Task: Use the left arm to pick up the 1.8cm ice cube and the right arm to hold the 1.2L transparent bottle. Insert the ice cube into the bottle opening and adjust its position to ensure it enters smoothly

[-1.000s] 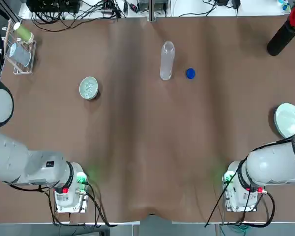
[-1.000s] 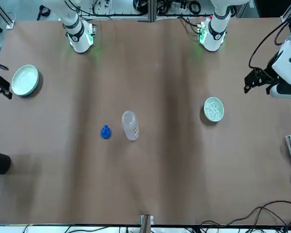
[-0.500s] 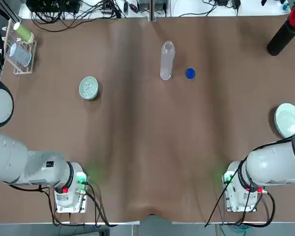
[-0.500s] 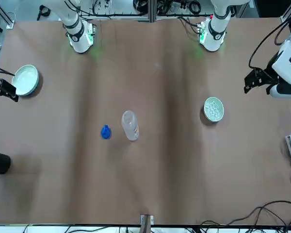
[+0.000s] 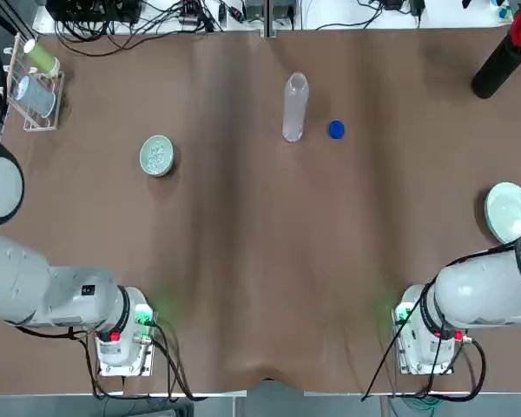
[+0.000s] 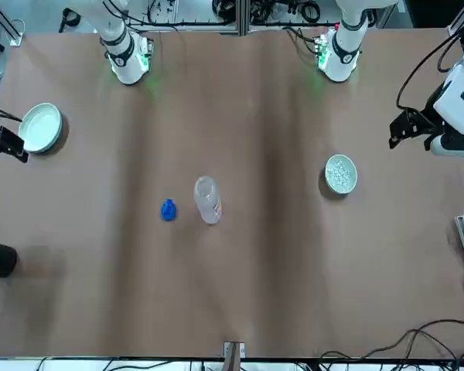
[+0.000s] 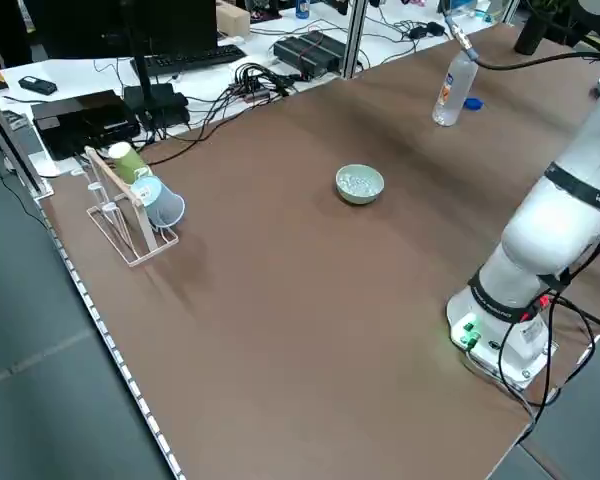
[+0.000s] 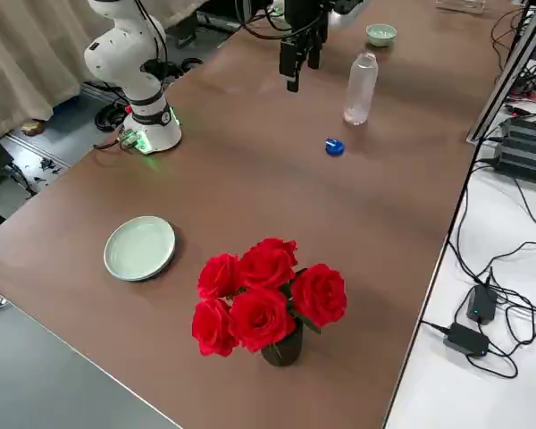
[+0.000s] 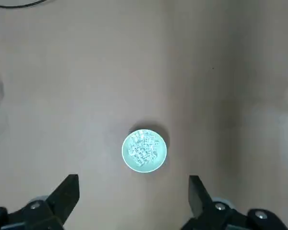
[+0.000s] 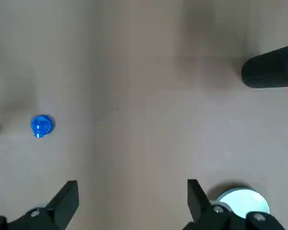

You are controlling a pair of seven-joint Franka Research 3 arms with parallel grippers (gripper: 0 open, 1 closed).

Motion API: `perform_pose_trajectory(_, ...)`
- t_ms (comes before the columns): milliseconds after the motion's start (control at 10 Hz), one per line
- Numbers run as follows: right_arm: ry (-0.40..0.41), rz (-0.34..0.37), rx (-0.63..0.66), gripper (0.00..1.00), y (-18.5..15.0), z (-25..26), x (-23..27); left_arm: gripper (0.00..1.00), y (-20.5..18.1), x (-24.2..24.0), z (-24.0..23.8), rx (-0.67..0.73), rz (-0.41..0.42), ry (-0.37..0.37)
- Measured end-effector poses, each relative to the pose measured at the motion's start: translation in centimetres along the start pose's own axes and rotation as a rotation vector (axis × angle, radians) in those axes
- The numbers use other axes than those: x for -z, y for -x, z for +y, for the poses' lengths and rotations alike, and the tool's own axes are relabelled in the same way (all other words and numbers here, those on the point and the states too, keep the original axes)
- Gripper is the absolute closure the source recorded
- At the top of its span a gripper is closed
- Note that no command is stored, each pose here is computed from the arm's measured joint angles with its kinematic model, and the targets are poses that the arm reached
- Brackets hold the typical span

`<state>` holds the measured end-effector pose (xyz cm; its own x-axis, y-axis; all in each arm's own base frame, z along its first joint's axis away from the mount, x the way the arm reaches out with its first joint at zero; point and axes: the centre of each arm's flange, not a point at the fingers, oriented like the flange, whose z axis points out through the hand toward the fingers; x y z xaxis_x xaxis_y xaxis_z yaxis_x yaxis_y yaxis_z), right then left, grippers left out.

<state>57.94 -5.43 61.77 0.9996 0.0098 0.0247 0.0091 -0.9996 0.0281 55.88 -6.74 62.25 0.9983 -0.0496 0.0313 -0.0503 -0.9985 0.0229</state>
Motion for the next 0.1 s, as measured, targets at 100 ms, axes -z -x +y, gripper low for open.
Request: perform_pose_trajectory(100, 0.0, 0.002, 0.006, 0.0, 0.0, -0.46, 0.13, 0.0, 0.0, -0.03, -0.01, 0.0, -0.001, 0.0)
